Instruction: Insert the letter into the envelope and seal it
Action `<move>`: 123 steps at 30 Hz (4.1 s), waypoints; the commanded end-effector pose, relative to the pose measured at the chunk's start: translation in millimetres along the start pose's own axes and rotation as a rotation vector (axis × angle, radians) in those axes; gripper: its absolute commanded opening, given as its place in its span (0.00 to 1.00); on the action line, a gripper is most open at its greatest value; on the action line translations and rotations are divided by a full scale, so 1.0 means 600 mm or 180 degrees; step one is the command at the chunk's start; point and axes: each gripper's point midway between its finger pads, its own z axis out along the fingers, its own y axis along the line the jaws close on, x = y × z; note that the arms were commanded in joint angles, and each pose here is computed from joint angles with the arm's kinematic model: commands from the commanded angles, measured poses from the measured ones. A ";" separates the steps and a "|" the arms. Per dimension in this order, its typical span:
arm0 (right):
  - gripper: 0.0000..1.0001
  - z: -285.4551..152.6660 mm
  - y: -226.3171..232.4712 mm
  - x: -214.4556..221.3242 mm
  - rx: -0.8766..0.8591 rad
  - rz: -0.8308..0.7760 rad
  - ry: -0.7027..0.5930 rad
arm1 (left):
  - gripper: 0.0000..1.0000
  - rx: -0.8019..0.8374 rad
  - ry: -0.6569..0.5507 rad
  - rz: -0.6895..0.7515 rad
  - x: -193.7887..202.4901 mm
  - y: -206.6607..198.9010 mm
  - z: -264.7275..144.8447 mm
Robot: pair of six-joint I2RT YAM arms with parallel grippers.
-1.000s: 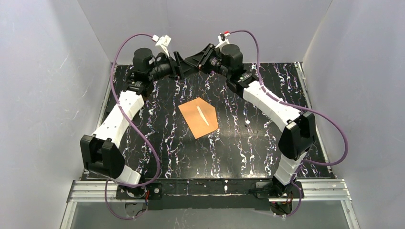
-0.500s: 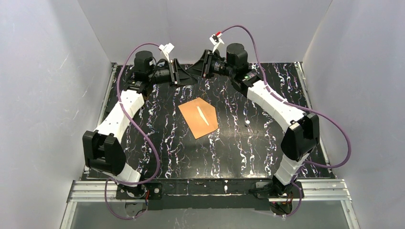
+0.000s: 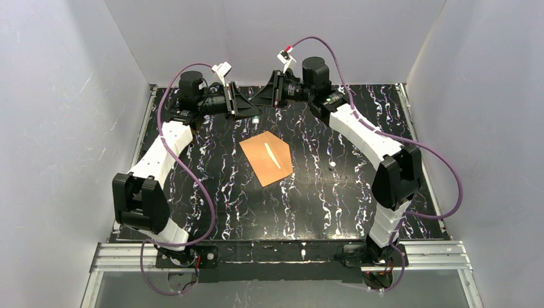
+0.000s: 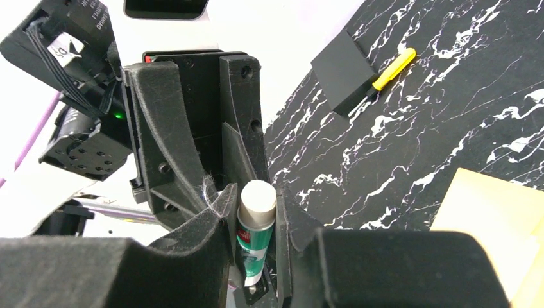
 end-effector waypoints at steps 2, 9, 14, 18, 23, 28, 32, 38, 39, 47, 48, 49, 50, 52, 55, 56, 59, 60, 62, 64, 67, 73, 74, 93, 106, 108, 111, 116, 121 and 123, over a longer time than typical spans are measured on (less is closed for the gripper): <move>0.08 0.004 0.022 0.005 -0.0273 0.0024 0.0066 | 0.15 0.0137 0.0000 0.0061 -0.007 -0.021 -0.007; 0.31 0.005 0.020 -0.004 -0.0218 0.0035 -0.0020 | 0.00 0.0146 0.0003 0.0111 -0.006 -0.022 -0.008; 0.88 -0.023 0.018 -0.063 0.0106 0.0041 -0.0685 | 0.00 -0.0008 -0.0205 0.0319 -0.019 -0.020 -0.013; 0.94 -0.056 0.040 -0.105 0.0053 -0.0003 -0.1302 | 0.00 -0.0156 -0.0424 0.0553 -0.045 -0.019 -0.016; 0.95 -0.106 0.083 -0.133 -0.0113 -0.0303 -0.1835 | 0.00 -0.0314 -0.0692 0.0780 -0.092 -0.024 -0.017; 0.94 -0.104 0.101 -0.130 -0.0178 -0.0567 -0.1744 | 0.00 -0.0479 -0.1069 0.0956 -0.137 -0.050 -0.035; 0.86 -0.085 0.100 -0.113 0.0038 -0.0913 -0.1557 | 0.00 -0.0584 -0.1420 0.0977 -0.172 -0.083 -0.057; 0.87 -0.064 0.110 -0.117 0.0239 -0.1314 -0.1520 | 0.00 -0.0549 -0.1729 0.0643 -0.188 -0.119 -0.079; 0.88 -0.060 0.114 -0.121 0.0201 -0.1310 -0.1538 | 0.00 -0.0515 -0.1756 0.0549 -0.189 -0.122 -0.080; 0.67 -0.026 0.133 -0.157 0.0095 -0.1028 -0.1555 | 0.00 -0.0280 -0.1796 0.0265 -0.193 -0.155 -0.082; 0.66 -0.022 0.133 -0.156 0.0096 -0.0998 -0.1530 | 0.00 -0.0291 -0.1807 0.0283 -0.194 -0.154 -0.084; 0.66 -0.020 0.133 -0.156 0.0097 -0.0960 -0.1516 | 0.00 -0.0291 -0.1819 0.0284 -0.195 -0.155 -0.085; 0.66 -0.017 0.133 -0.154 0.0086 -0.0951 -0.1494 | 0.00 -0.0290 -0.1827 0.0273 -0.197 -0.153 -0.085; 0.65 -0.014 0.131 -0.147 0.0065 -0.0922 -0.1459 | 0.00 -0.0263 -0.1814 0.0239 -0.197 -0.153 -0.084; 0.66 -0.016 0.135 -0.141 -0.0002 -0.0854 -0.1456 | 0.00 -0.0226 -0.1817 0.0150 -0.200 -0.149 -0.084; 0.65 -0.016 0.137 -0.140 -0.0031 -0.0810 -0.1452 | 0.00 -0.0211 -0.1815 0.0140 -0.202 -0.147 -0.084; 0.61 -0.012 0.136 -0.134 -0.0084 -0.0734 -0.1425 | 0.00 -0.0163 -0.1789 0.0063 -0.207 -0.139 -0.084; 0.58 -0.010 0.135 -0.134 -0.0103 -0.0709 -0.1432 | 0.00 -0.0150 -0.1788 0.0054 -0.207 -0.138 -0.085; 0.51 -0.007 0.135 -0.135 -0.0116 -0.0692 -0.1429 | 0.00 -0.0143 -0.1786 0.0038 -0.207 -0.136 -0.086; 0.47 -0.004 0.136 -0.138 -0.0126 -0.0666 -0.1428 | 0.00 -0.0125 -0.1779 0.0032 -0.206 -0.137 -0.085; 0.47 0.000 0.139 -0.143 -0.0168 -0.0616 -0.1445 | 0.00 -0.0089 -0.1745 0.0014 -0.204 -0.137 -0.082; 0.54 0.011 0.142 -0.143 -0.0287 -0.0564 -0.1416 | 0.00 -0.0049 -0.1757 0.0033 -0.207 -0.141 -0.082; 0.55 0.010 0.141 -0.145 -0.0275 -0.0562 -0.1436 | 0.00 -0.0046 -0.1756 0.0029 -0.207 -0.141 -0.082; 0.01 0.005 0.147 -0.162 -0.0855 0.0002 -0.1468 | 0.00 0.0012 -0.1713 0.0051 -0.202 -0.143 -0.079; 0.01 -0.136 0.248 -0.215 -0.2707 0.0844 -0.1738 | 0.00 0.1170 -0.1724 0.1332 -0.177 -0.305 -0.125; 0.01 -0.148 0.251 -0.215 -0.2873 0.0942 -0.1757 | 0.00 0.1312 -0.1779 0.1526 -0.171 -0.325 -0.134; 0.01 -0.166 0.243 -0.218 -0.3076 0.1161 -0.1877 | 0.00 0.1446 -0.1798 0.1791 -0.163 -0.341 -0.141; 0.01 -0.184 0.253 -0.224 -0.3351 0.1222 -0.1906 | 0.00 0.1498 -0.1912 0.1921 -0.171 -0.341 -0.141; 0.01 -0.161 0.252 -0.220 -0.3061 0.1101 -0.1809 | 0.00 0.1539 -0.2002 0.1829 -0.184 -0.340 -0.142; 0.01 -0.147 0.250 -0.215 -0.2911 0.1014 -0.1735 | 0.00 0.1546 -0.2013 0.1750 -0.188 -0.337 -0.140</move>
